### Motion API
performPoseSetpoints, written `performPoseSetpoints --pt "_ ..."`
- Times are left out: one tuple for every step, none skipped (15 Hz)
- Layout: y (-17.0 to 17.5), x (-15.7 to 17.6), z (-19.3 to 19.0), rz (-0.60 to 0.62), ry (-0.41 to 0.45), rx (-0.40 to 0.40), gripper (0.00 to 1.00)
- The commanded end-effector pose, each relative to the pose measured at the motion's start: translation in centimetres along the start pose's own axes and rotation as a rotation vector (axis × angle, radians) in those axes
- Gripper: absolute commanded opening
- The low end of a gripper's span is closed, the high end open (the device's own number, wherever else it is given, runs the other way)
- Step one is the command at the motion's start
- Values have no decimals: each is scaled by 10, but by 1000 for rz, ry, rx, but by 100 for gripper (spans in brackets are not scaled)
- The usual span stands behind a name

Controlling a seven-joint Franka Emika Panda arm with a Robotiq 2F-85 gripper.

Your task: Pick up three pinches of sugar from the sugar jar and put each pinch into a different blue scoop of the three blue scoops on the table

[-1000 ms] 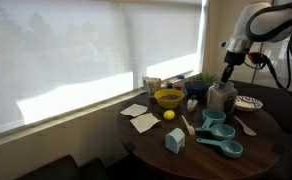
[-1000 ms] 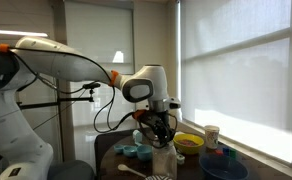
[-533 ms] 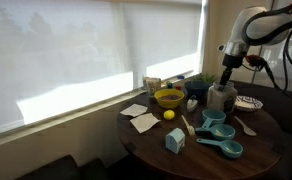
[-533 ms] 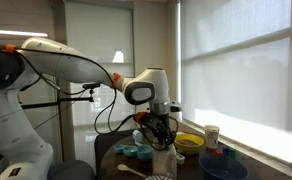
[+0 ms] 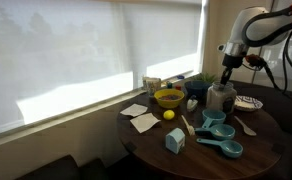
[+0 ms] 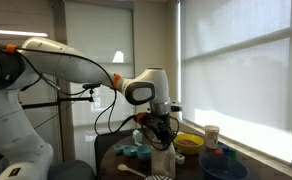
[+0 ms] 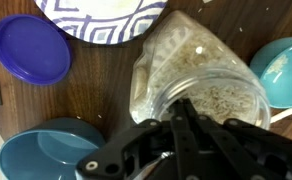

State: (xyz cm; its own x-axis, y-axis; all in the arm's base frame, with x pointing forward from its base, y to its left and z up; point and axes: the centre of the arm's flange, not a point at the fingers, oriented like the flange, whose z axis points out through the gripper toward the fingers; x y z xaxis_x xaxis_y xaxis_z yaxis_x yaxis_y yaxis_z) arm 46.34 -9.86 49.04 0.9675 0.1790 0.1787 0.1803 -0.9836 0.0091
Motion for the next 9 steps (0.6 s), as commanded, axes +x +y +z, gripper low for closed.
performPoseSetpoints --pt "-5 1 17 9 -19 -12 1" --pt "-4 1 14 11 -15 -13 1" --pt "-3 1 11 13 -10 -11 1" --pt "-3 1 7 14 -6 -10 1" --pt "-3 0 2 16 0 -9 1" --pt "-3 -2 -5 16 11 -8 1" --pt "-3 -3 -11 15 22 -4 1" --pt "-4 -4 -21 13 38 -3 1" --pt "-4 -6 -28 11 52 -2 1"
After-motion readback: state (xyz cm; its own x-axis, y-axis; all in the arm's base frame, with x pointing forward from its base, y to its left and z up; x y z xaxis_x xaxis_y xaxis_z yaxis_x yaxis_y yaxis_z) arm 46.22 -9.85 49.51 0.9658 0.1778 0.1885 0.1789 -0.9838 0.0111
